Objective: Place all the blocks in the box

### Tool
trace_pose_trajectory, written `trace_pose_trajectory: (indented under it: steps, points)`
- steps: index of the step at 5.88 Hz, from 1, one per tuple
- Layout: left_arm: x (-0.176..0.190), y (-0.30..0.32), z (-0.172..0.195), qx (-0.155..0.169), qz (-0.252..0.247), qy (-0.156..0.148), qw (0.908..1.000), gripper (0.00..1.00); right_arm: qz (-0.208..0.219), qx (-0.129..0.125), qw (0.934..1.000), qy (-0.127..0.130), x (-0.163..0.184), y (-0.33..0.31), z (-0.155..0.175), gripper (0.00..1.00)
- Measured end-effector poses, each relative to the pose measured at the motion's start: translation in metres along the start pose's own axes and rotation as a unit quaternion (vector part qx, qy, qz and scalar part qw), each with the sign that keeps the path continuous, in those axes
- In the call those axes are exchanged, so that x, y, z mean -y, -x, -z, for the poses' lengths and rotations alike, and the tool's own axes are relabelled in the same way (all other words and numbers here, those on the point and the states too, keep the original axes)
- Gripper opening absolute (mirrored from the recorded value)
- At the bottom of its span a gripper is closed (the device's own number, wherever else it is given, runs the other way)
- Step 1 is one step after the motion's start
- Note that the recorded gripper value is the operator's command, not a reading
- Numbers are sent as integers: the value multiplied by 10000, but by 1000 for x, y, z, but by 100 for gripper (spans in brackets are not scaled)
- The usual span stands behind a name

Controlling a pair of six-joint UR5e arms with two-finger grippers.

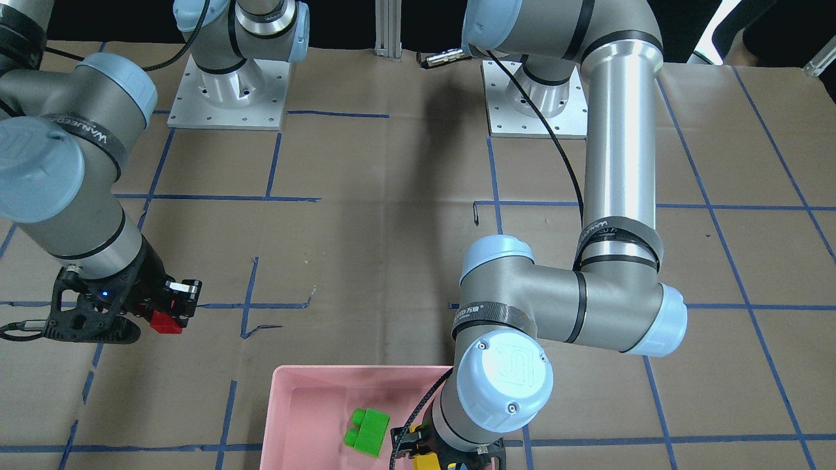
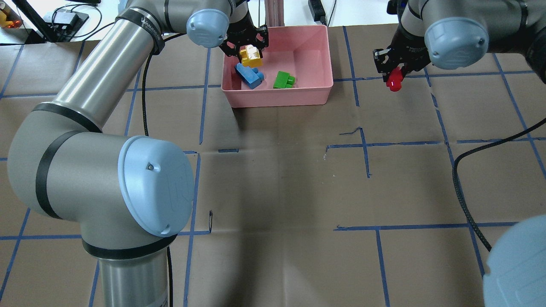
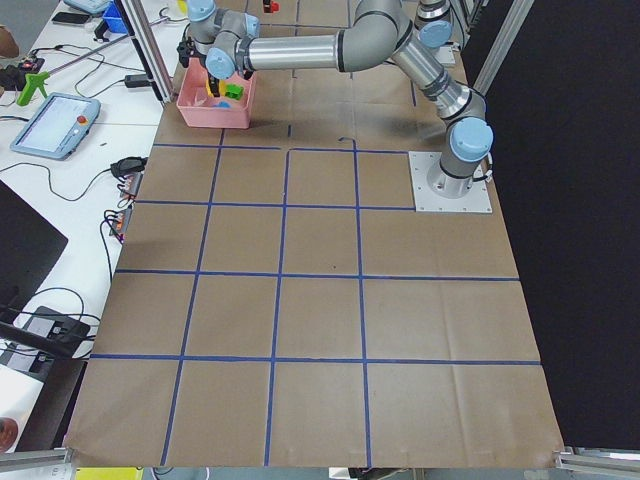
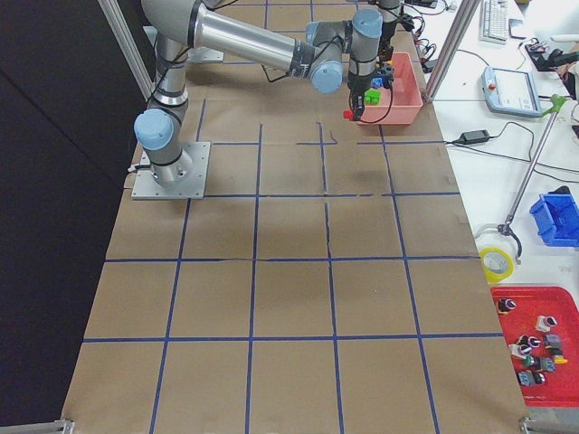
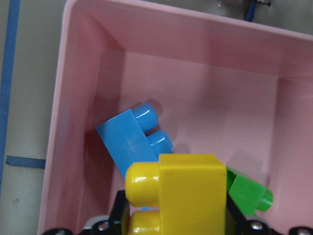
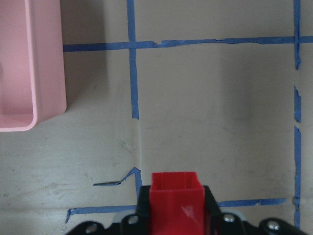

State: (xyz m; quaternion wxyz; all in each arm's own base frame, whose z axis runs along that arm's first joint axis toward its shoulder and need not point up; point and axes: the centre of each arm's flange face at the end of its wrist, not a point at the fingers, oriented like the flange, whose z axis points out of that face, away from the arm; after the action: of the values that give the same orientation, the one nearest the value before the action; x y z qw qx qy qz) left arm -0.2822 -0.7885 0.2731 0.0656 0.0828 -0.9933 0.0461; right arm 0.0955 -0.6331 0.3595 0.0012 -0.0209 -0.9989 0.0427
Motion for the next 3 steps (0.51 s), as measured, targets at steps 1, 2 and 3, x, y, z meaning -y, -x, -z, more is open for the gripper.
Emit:
trace_pose_trajectory:
  steps: [1,2,3]
  points:
    - [0,-2,5,-20,202,-66,9998,100,-154,88,9998,-18,-2,15,2,6]
    - [-1,-3,22,-57,280,-160,9995,100,-342,155,9993,-25,-6,35,3,6]
    - [-8,-1,52,-58,195,-178,9996,100,-542,284,9981,-27,-9,55,6,6]
